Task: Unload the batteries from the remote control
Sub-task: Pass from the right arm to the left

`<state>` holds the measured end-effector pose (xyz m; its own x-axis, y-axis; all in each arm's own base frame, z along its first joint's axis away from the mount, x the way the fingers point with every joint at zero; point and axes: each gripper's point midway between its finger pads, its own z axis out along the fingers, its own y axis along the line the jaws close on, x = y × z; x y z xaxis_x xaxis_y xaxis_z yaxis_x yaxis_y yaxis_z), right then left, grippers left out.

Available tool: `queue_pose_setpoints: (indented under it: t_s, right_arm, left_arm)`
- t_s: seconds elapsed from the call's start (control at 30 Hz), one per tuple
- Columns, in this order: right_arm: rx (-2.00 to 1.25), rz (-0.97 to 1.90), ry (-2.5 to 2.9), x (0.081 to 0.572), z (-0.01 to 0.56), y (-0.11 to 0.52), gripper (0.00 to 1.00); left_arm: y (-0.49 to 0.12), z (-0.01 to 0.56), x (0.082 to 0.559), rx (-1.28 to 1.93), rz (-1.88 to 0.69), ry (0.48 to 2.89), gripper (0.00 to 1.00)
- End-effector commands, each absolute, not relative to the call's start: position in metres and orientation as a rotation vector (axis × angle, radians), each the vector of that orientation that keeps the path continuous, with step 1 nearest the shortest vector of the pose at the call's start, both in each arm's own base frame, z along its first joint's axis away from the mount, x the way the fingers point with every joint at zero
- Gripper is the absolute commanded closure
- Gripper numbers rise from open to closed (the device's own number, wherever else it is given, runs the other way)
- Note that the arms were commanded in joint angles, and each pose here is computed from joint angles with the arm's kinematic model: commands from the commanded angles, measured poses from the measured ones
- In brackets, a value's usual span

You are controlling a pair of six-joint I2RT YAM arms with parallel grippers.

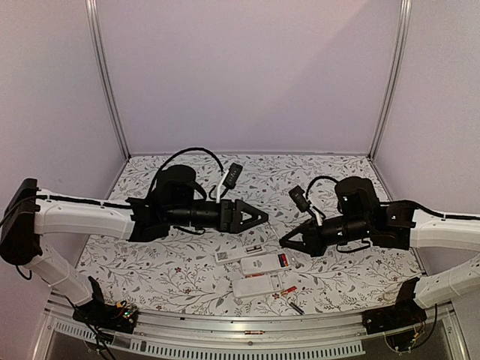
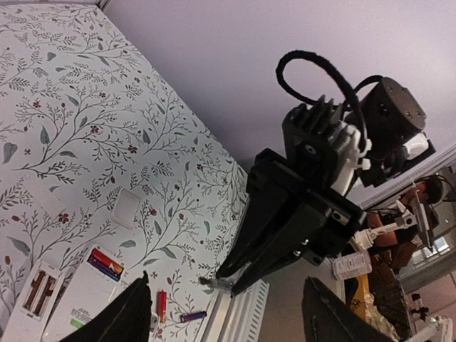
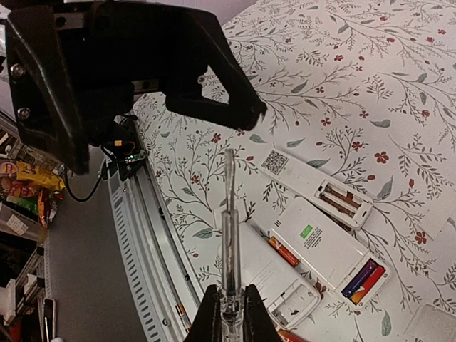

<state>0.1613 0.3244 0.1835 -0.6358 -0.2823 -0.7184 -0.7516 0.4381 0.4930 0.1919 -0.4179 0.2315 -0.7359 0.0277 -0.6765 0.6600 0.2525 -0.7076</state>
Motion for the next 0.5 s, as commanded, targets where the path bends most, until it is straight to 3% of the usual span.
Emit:
queue_pose_setpoints:
  t_s: [0.0,0.07,0.2,0.33,0.47]
  right_arm:
    - [-0.981,1.1,2.094,0.159,0.192,0.34,1.0]
    - [-0.999,1.093,2.082,0.16,0.192,0.343,1.0]
    - [-1.007,1.077,2.073,0.163,0.191,0.346,1.0]
    - [-1.013,1.058,2.077,0.166,0.187,0.347,1.0]
    - [-1.018,1.04,2.08,0.167,0.186,0.348,1.0]
  left_arm:
    - [-0.432,0.218,0.187,0.609,-1.588,2.065,0.28]
    - [-0.434,0.212,0.187,0.594,-1.594,2.09,0.3]
    - [-0.437,0.211,0.184,0.597,-1.637,2.089,0.62]
    - [-0.436,0.211,0.182,0.588,-1.661,2.086,0.81]
    - [-0.437,0.207,0.182,0.582,-1.667,2.104,0.89]
